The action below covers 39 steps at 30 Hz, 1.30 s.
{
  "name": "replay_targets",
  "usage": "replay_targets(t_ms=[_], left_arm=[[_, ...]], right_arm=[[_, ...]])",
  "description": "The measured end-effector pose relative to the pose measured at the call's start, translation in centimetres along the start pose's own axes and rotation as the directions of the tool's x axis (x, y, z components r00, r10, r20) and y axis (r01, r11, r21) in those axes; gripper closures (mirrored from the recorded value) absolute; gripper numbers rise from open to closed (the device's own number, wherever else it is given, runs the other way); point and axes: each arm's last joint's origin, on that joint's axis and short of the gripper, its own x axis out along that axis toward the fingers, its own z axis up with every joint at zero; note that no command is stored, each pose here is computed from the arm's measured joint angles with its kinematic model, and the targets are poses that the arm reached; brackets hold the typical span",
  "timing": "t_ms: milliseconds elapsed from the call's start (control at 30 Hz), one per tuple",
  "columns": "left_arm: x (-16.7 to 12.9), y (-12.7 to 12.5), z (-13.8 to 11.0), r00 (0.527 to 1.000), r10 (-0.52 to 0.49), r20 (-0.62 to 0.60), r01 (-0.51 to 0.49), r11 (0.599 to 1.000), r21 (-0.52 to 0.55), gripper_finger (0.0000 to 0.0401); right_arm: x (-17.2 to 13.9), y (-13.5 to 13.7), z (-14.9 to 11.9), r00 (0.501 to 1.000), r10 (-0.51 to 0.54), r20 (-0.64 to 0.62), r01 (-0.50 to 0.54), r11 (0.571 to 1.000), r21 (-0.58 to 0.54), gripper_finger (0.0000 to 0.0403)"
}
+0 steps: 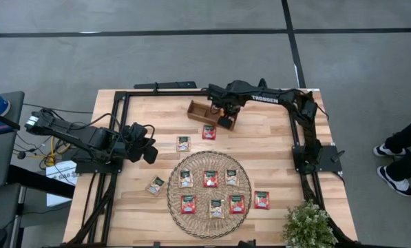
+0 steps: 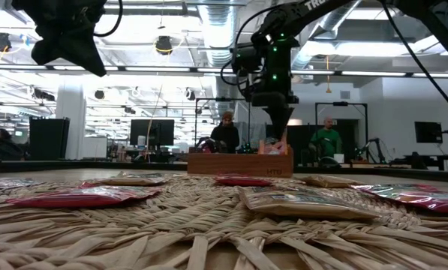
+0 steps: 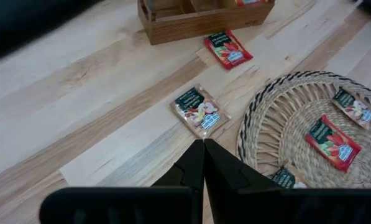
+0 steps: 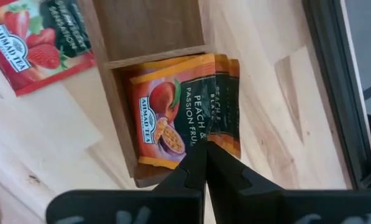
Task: Pick & Place Tea
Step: Put the orange tea bag into the right section of the wooden organizer, then adjust the wooden organizer
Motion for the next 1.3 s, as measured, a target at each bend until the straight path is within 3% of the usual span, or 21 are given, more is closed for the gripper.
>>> replay_targets(t_ms=[833,1300], left_arm=[[0.0,0.0,0.0,1.000,-0.003,0.002,0.003,1.000,0.002,0.0401],[0.0,0.0,0.0,1.000,-0.003,0.002,0.003,1.000,0.001,0.0401]], right_arm=[[-0.1,0.4,-0.6,0.998,-0.011,-0.057,0.011,1.000,-0.008,0.0399],[-0.1,0.4,-1.0,0.995,-0.013,-0.102,0.010,1.000,-0.026,0.0301]])
